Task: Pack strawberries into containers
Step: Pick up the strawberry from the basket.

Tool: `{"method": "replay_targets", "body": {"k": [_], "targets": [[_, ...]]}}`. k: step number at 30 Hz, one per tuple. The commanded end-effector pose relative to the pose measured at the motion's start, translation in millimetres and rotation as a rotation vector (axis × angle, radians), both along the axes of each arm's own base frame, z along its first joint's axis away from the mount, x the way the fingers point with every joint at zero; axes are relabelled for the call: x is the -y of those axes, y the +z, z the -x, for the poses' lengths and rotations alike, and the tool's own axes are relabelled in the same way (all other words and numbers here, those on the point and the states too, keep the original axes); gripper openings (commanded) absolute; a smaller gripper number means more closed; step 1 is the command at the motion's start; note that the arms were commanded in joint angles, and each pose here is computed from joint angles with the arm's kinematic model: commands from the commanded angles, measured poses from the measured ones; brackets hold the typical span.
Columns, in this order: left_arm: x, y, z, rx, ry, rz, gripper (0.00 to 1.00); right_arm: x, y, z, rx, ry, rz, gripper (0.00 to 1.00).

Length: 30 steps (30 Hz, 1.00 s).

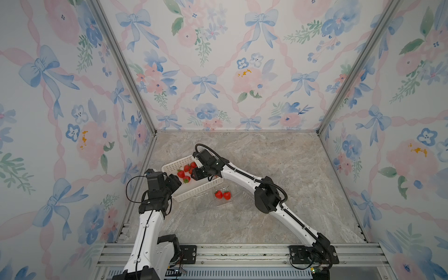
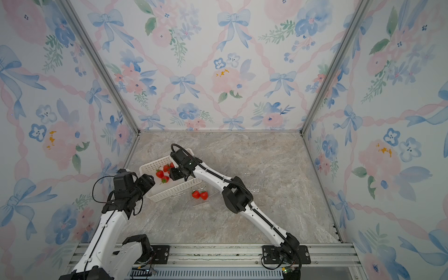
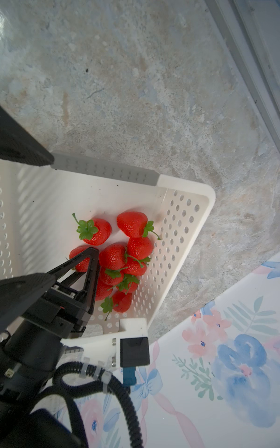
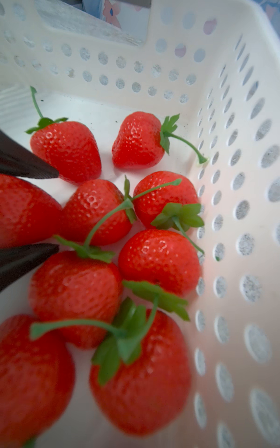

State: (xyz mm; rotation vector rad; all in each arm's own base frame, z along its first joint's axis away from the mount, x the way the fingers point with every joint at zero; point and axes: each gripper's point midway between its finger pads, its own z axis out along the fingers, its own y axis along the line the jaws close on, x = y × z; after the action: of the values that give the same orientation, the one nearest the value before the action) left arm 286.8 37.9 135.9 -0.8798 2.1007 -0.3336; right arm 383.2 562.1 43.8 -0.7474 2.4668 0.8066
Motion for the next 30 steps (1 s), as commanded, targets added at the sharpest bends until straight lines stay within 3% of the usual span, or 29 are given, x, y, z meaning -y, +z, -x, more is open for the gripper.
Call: {"method": "replay_targets", "body": {"k": [1, 12, 20, 30], "targets": [[3.7, -4.8, 1.8, -0.02, -0.031, -0.007, 0.73, 9.7, -22.3, -0.6, -0.03, -0.009, 0.043, 0.36], [7.4, -2.9, 0.0, -0.017, -0.049, -0.006, 0.73, 21.7, 7.9, 1.7, -0.01, 0.011, 0.041, 0.19], [21.0, -8.2, -4.6, -0.046, -0.088, -0.008, 0.72, 28.5, 59.3, 1.8, 0.064, 0.04, -0.002, 0.19], [43.6, 0.6, -13.3, -0.038, -0.145, -0.024, 0.72, 43.8, 89.6, 1.9, 0.094, 0.028, -0.024, 0.19]]}}
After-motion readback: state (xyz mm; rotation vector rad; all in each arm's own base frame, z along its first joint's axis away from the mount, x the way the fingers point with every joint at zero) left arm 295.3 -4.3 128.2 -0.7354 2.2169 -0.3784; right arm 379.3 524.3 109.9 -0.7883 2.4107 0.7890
